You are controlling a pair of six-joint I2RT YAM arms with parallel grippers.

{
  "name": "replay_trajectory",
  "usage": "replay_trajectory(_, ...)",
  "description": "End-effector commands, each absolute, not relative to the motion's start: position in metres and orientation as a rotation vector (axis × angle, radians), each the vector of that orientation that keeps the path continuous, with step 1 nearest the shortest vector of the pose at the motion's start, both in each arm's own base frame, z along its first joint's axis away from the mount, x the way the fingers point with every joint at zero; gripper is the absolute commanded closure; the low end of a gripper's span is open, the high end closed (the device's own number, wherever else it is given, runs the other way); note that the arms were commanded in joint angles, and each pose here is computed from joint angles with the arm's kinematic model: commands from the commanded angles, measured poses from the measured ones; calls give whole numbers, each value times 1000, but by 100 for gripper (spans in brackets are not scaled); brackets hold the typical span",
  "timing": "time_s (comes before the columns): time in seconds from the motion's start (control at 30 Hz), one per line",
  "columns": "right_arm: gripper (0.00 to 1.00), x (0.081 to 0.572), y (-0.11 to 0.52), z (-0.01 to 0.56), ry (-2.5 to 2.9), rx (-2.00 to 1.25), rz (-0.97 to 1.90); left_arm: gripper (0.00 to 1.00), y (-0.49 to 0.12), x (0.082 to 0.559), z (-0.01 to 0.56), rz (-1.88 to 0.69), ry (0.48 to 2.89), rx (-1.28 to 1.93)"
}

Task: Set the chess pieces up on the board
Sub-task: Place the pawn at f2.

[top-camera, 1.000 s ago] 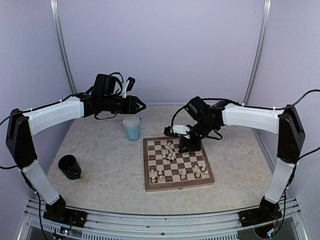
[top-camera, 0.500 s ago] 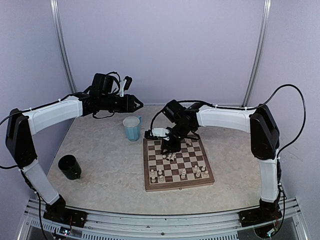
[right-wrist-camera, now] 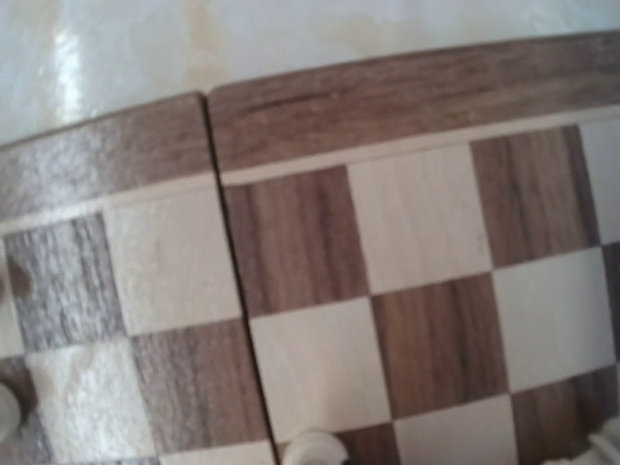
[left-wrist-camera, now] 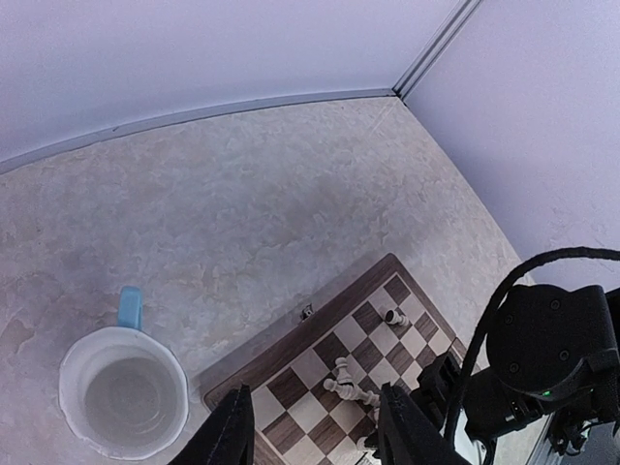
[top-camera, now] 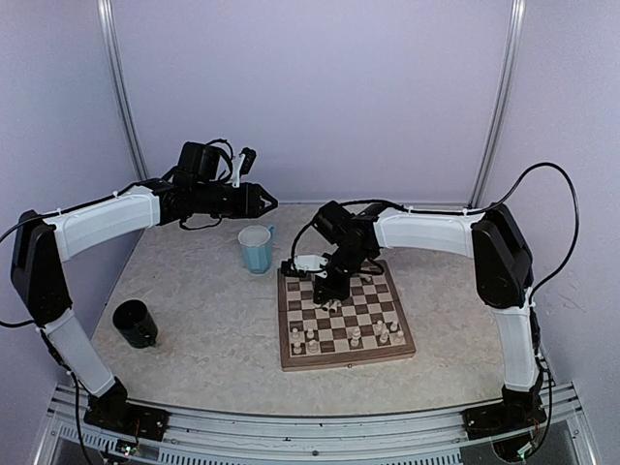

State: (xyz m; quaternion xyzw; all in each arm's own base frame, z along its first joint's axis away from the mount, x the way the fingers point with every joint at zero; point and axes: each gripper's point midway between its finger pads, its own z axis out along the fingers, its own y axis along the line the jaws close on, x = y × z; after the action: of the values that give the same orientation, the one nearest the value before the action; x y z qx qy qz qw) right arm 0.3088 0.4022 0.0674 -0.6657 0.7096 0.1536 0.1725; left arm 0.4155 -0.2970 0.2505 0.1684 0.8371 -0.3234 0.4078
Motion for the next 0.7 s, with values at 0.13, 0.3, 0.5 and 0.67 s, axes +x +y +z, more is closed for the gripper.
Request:
replay_trajectory(0.13, 97, 297, 408, 114, 1936, -1862, 486, 55, -296, 414, 268, -831, 2071, 439)
replay_trajectory(0.3, 98, 286, 387, 138, 1910, -1846, 438, 55, -296, 414, 267, -832, 2073, 439)
replay_trajectory(0.5, 98, 262, 344, 115, 1977, -1891, 373, 55, -298, 413, 265, -835, 2079, 445)
replay_trajectory(0.67, 99, 253, 313, 100, 2045, -1876, 361, 55, -301, 412, 262, -834, 2083, 451)
